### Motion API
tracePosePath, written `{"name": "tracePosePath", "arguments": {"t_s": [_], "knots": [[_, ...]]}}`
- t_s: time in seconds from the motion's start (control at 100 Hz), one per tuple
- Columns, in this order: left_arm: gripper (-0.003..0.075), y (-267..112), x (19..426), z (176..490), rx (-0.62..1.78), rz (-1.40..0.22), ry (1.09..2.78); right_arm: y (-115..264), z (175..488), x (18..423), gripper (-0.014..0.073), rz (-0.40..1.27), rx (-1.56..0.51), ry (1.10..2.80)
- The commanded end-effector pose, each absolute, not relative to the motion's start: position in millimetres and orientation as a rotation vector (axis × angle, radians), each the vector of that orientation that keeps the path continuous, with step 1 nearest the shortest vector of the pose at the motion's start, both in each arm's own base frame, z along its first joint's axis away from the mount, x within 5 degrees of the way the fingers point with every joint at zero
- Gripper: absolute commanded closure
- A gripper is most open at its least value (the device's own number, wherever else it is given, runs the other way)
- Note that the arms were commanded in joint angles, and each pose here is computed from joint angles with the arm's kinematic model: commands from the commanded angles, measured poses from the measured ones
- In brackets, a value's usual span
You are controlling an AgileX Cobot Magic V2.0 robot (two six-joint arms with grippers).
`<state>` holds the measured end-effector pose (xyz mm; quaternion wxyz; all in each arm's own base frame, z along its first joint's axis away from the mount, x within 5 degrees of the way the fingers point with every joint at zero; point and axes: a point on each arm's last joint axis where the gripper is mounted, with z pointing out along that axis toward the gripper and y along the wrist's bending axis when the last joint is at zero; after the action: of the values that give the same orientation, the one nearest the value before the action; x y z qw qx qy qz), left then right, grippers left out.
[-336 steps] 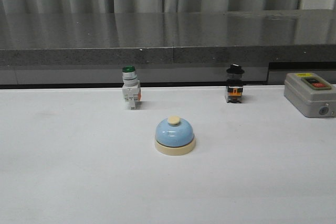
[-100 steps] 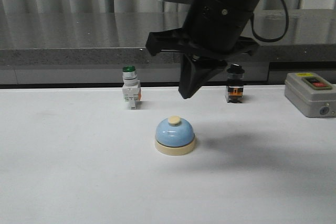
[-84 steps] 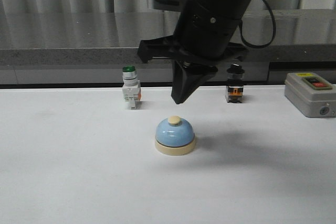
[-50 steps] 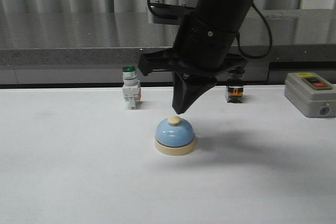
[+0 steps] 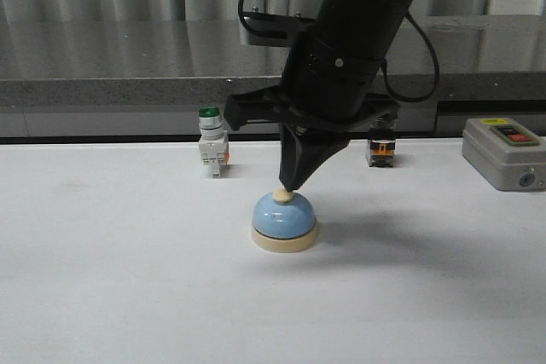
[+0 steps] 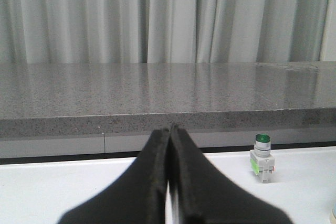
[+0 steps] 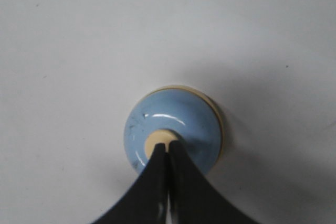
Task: Place and press bell with both arms
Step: 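Press down on the bell button with the right gripper tips, then raise the right gripper away from the bell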
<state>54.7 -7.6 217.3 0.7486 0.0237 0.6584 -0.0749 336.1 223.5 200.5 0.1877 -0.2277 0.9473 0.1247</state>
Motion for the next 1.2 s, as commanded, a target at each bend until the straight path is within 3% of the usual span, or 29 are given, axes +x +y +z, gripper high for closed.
{"name": "tracePosePath", "arguments": {"t_s": [0.0,0.3,0.69,0.93,1.19], "knots": [[0.0741,-8.1,53.5,211.1,0.051,-0.178,1.374,227.4,220.5,339.6,0.0655,0.384,-0.632,2.580],[0.0741,-8.1,53.5,211.1,0.051,-0.178,1.374,227.5,215.0,339.1,0.0655,0.376,-0.645,2.618],[0.0741,-8.1,53.5,211.1,0.051,-0.178,1.374,213.4,278.0,327.7,0.0655,0.309,-0.706,2.497],[0.0741,-8.1,53.5,211.1,0.051,-0.178,1.374,179.3,323.8,313.0,0.0655,0.264,-0.650,2.411],[0.0741,-8.1,53.5,211.1,0.051,-0.178,1.374,123.7,345.9,287.7,0.0655,0.212,-0.506,2.369]]}}
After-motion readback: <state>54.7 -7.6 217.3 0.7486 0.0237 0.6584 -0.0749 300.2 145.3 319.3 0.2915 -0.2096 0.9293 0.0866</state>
